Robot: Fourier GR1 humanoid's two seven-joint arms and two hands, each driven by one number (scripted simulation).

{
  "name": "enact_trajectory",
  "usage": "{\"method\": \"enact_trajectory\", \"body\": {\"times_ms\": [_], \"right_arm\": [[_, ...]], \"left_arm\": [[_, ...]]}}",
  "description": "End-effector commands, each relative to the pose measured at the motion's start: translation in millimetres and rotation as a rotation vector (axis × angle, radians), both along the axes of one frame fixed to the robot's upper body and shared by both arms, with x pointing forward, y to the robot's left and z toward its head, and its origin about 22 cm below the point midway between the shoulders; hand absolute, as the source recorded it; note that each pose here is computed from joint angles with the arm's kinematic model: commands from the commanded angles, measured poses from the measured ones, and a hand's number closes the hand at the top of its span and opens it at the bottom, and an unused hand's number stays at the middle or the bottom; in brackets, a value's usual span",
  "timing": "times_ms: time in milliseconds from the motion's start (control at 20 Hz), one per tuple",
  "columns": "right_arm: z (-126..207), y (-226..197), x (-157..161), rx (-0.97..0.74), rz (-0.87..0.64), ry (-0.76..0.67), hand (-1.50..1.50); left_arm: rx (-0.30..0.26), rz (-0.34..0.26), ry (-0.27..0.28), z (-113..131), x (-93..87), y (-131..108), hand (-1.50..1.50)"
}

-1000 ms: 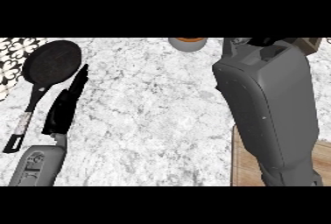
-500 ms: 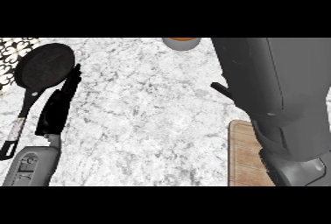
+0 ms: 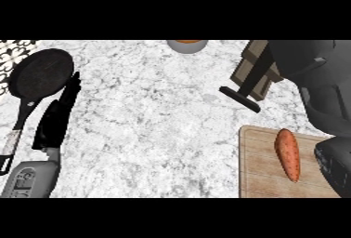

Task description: Pick the tomato from the cutting board and place it in the tiered basket

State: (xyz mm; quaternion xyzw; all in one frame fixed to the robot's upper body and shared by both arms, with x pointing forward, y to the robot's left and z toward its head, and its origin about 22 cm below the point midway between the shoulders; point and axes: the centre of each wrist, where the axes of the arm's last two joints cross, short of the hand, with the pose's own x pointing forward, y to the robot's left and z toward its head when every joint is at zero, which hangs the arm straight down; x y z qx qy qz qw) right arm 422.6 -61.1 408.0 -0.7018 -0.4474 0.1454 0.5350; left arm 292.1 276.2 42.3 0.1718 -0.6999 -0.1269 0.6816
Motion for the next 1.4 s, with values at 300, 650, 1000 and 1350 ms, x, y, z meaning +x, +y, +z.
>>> {"method": "enact_trajectory", "body": {"times_ms": [300, 650, 1000, 1350], "right_arm": [[8.9, -42.6, 20.9, -0.085, -0.145, 0.119, 1.5], [-6.5, -69.0, 32.8, 0.013, -0.048, 0.169, 1.5], [-51.9, -102.0, 48.2, 0.174, 0.02, 0.247, 1.5], [-66.4, -106.4, 49.2, 0.384, -0.032, 0.153, -1.5]], "left_arm": [[0.011, 0.029, -0.003, -5.3, -9.4, 17.6, 0.0], [-0.016, 0.032, -0.012, 2.4, 1.9, 13.7, 0.0], [-0.012, 0.041, 0.015, -18.6, -19.1, 19.0, 0.0], [-0.001, 0.064, 0.018, -1.6, -3.3, 0.3, 0.0]]}}
